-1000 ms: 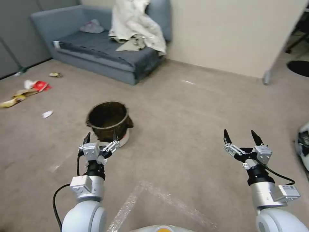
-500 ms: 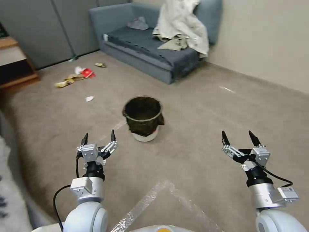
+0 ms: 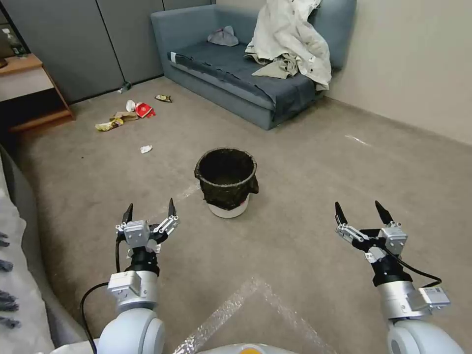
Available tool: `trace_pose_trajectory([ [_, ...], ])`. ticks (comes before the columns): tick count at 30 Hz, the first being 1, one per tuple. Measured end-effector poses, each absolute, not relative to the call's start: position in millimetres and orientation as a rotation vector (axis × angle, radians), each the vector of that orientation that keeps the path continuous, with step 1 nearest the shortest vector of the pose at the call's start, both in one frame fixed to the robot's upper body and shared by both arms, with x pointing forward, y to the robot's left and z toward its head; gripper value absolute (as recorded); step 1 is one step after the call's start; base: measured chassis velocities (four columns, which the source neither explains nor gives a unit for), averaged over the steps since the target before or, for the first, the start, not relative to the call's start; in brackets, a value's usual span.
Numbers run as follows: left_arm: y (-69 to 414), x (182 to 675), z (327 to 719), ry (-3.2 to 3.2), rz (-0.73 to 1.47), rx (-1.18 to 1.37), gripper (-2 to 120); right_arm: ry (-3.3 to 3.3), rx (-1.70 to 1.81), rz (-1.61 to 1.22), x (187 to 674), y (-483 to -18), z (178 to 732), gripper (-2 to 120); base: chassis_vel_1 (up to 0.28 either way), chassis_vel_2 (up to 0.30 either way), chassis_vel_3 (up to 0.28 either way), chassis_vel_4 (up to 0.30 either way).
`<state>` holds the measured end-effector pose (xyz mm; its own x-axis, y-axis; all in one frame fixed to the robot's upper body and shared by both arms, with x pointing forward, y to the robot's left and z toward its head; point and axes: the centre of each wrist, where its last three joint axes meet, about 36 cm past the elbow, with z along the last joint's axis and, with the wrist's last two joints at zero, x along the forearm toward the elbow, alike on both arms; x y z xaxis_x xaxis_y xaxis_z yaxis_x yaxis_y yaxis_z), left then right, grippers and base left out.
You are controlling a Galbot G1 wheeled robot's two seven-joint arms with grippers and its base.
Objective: Pick up the trash can from the floor.
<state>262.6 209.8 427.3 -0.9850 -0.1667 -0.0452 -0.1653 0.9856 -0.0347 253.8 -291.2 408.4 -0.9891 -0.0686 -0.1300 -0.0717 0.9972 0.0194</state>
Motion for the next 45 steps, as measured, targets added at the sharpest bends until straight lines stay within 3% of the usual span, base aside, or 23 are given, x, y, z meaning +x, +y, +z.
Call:
trace_pose_trajectory([
  [30, 211.5, 274.0, 420.2, 3.101, -0.089, -0.253, 100, 3.016, -0.122, 0.024, 256.7, -285.8, 405.1, 100, -0.173, 0.179, 0.178, -0.180],
  [37, 213.5, 298.9, 436.8, 3.274, -0.305, -0.270, 100, 3.000, -0.123, 0.003, 256.4, -284.3, 405.7, 100, -0.051, 0.057, 0.041, -0.051],
  [41, 215.6, 312.7, 445.1, 3.445, -0.538, -0.167, 100, 2.996, -0.133, 0.008, 257.0, -281.4, 405.6, 100, 0.000, 0.000, 0.000, 0.000],
  [45, 216.5, 323.9, 438.3, 3.550, -0.625, -0.102, 99, 2.993, -0.149, 0.013, 258.5, -278.2, 405.6, 100, 0.000, 0.000, 0.000, 0.000],
])
